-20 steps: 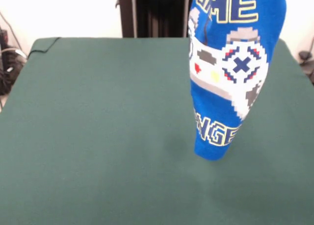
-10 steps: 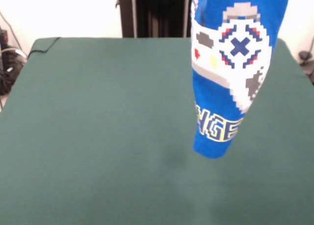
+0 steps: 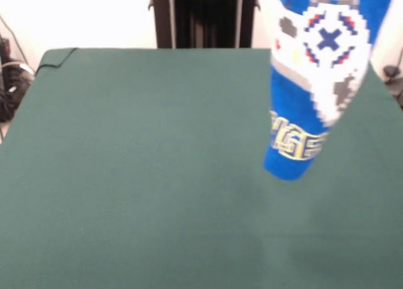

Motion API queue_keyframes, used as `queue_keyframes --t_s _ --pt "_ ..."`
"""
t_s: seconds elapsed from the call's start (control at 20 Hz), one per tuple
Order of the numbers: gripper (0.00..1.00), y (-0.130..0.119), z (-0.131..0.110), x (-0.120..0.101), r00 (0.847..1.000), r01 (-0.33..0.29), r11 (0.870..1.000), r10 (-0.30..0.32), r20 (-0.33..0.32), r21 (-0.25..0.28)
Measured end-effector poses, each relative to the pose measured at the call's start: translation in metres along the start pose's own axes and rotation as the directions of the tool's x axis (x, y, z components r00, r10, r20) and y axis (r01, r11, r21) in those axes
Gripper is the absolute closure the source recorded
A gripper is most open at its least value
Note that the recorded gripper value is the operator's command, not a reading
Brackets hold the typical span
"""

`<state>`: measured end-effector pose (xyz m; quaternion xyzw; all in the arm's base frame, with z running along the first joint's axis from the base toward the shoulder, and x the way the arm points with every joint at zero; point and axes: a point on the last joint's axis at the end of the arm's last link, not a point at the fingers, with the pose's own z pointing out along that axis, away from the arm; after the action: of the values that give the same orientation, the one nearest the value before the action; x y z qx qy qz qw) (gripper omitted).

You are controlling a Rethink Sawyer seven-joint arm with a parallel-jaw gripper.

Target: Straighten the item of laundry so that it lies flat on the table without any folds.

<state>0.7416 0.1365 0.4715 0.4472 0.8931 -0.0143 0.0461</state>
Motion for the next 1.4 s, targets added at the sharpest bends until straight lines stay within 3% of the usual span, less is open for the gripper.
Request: queue_keyframes --t_s 0.2,0.8,1.4 --pt "1.0 0.004 0.017 0.023 0.999 0.026 1.0 -0.025 -0.022 0.013" --pt "1.0 0.021 0.061 0.085 0.994 0.106 0.994 -0.106 -0.003 0.0" --pt "1.0 0.023 0.067 0.123 0.995 0.102 0.995 -0.102 0.014 0.001"
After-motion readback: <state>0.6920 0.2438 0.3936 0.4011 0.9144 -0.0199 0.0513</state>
